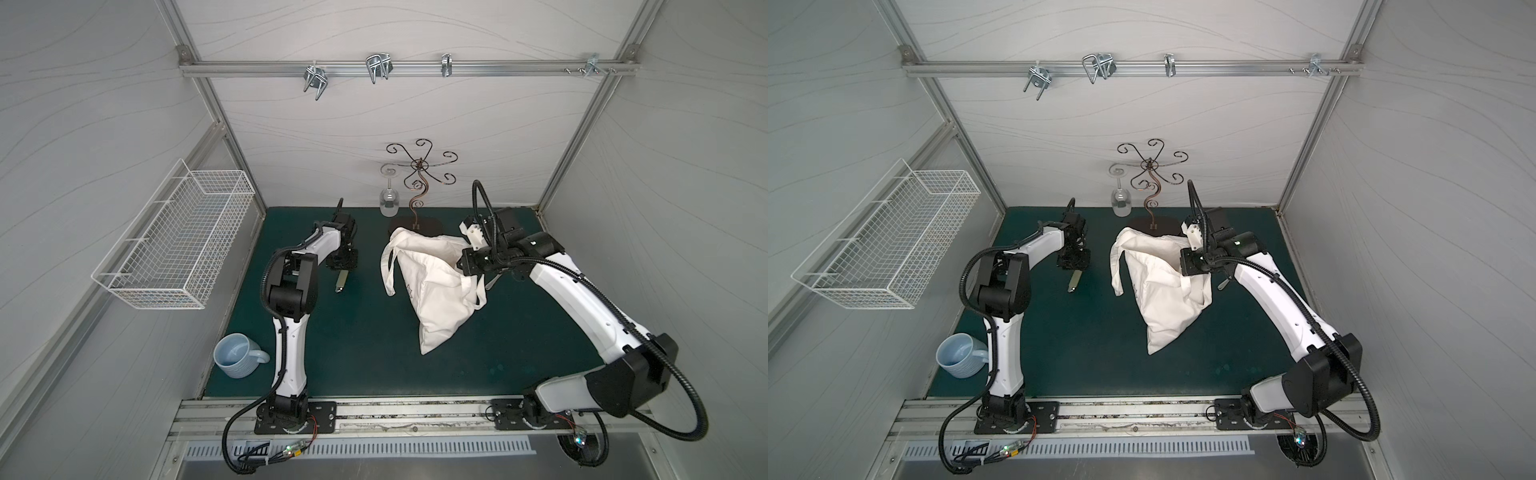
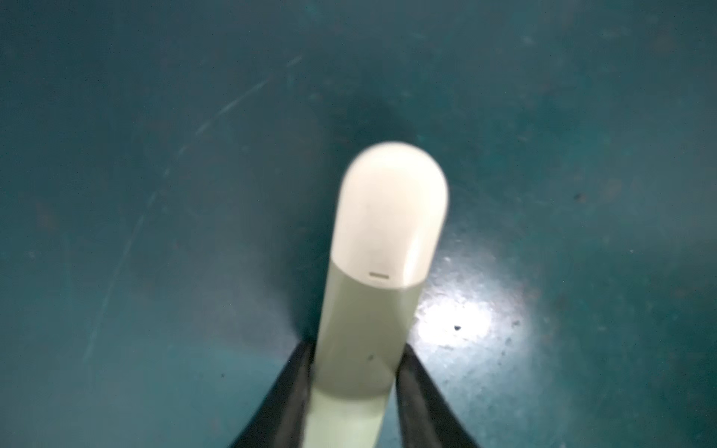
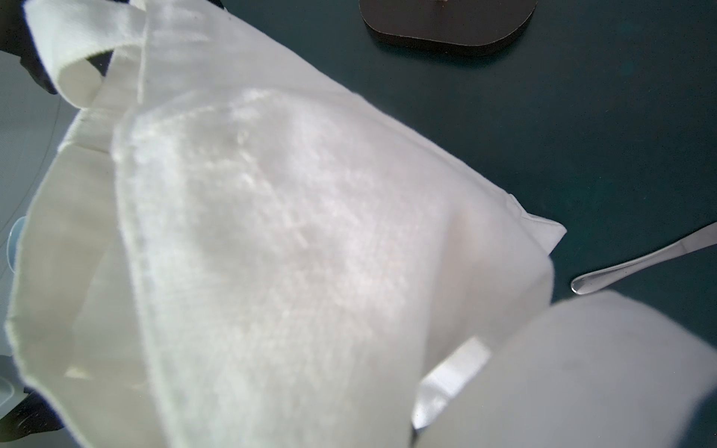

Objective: Place the art knife into the pouch
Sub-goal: Pick up the utility knife at the center of the board, then place the utility knife in the pouch.

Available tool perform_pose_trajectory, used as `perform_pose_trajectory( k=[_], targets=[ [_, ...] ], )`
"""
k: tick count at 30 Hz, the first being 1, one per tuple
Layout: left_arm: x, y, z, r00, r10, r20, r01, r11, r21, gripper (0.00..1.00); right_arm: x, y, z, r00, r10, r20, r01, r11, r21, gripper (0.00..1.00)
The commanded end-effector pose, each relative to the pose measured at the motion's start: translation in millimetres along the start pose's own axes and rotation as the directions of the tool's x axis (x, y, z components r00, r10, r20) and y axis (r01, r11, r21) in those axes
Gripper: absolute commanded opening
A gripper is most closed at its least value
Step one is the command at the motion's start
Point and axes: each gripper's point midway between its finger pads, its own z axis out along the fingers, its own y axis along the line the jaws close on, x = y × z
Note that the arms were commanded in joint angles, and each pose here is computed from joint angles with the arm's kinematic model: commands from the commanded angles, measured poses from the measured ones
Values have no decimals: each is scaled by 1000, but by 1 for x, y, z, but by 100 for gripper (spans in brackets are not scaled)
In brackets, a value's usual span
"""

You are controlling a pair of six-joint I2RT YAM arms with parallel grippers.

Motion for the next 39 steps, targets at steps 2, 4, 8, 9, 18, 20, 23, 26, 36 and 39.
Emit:
perform_pose_trajectory(
  k=[2, 4, 8, 9, 18, 20, 23, 26, 36, 39],
  targets=[
    [18, -3, 15, 997, -14, -80, 14, 1000, -7, 32, 3, 4, -7, 1000, -14, 5, 14, 1000, -21, 0],
    [20, -2, 16, 996, -22, -88, 21, 1000, -14, 32, 4, 3, -7, 1000, -12, 4, 12, 1000, -21, 0],
    [21, -2, 14, 995, -39, -89, 37, 999, -25, 30, 4, 3, -6, 1000, -12, 4, 12, 1000, -21, 0],
    [22, -1, 12, 995, -48, -85, 46, 999, -28, 28, 4, 4, -6, 1000, -13, 3, 13, 1000, -22, 0],
    [12, -9, -57, 987, -139, 81, 137, 990, 29, 23, 4, 2, -6, 1000, -9, 0, 9, 1000, -14, 0],
    [13, -12, -77, 983, -141, 121, 138, 990, 31, 23, 4, 2, -6, 1000, -8, -1, 8, 1000, -14, 0],
    [16, -19, -115, 971, -130, 202, 128, 992, 24, 22, 4, 1, -5, 1000, -6, -4, 6, 1000, -9, 0],
    [19, -24, -156, 946, -127, 297, 123, 992, 33, 22, 4, 2, -6, 1000, -7, -3, 7, 1000, -8, 0],
    [13, -87, -307, 740, -122, 662, -101, 952, 288, 24, 6, 7, -5, 1000, -22, -11, 22, 1000, -7, 0],
    [10, -117, -345, 660, -127, 740, -221, 909, 353, 26, 7, 9, -5, 999, -30, -15, 30, 1000, -9, 0]
  ],
)
